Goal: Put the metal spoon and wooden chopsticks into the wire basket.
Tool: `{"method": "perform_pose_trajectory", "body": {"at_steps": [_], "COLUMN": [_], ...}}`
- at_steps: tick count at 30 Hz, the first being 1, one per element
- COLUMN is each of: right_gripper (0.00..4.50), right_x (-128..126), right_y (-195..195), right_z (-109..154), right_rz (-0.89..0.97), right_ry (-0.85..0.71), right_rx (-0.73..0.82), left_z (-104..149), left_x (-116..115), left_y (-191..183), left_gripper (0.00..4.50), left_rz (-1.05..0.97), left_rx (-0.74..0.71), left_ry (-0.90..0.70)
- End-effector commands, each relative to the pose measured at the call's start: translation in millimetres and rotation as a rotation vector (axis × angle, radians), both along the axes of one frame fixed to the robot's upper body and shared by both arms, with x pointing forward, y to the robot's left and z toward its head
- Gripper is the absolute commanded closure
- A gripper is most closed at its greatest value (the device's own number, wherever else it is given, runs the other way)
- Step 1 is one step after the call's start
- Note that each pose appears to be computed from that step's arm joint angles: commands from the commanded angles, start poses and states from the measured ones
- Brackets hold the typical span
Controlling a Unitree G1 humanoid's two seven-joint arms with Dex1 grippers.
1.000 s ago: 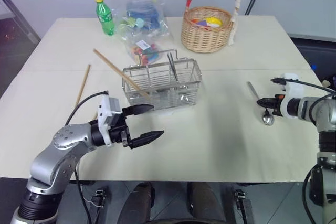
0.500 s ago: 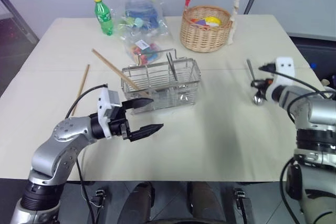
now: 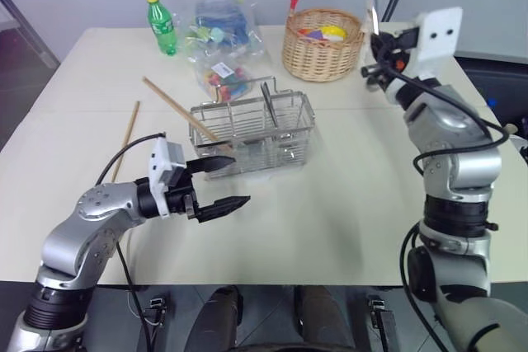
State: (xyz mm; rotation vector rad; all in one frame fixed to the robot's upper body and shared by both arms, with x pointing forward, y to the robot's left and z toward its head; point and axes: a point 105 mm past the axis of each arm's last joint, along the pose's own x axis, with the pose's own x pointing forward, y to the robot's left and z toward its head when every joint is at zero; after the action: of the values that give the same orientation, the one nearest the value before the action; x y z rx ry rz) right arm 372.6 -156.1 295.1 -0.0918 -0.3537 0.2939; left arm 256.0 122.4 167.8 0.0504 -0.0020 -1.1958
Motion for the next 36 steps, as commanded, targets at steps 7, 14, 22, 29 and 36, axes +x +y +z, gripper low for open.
{"method": "perform_pose_trajectory", "body": {"at_steps": [7, 14, 22, 29, 36], "right_gripper": [4.41, 4.41, 4.41, 4.41, 4.41], "right_x": [-30, -33, -37, -30, -30], "right_y": [45, 73, 102, 101, 101], "right_z": [21, 5, -3, -19, -27], "right_rz": [0.270, 0.402, 0.506, 0.519, 0.524], "right_ry": [-0.121, -0.064, -0.033, 0.025, 0.042], "right_rx": [0.092, 0.154, 0.196, 0.262, 0.256], "left_z": [9, 9, 8, 9, 10], "left_x": [-3, -5, -7, -8, -8], "left_y": [6, 8, 11, 13, 14], "left_gripper": [0.00, 0.00, 0.00, 0.00, 0.00], "left_rz": [0.063, 0.095, 0.122, 0.149, 0.169], "left_rx": [-0.023, -0.035, -0.036, -0.042, -0.049], "left_ry": [-0.041, -0.039, -0.034, -0.037, -0.037]}}
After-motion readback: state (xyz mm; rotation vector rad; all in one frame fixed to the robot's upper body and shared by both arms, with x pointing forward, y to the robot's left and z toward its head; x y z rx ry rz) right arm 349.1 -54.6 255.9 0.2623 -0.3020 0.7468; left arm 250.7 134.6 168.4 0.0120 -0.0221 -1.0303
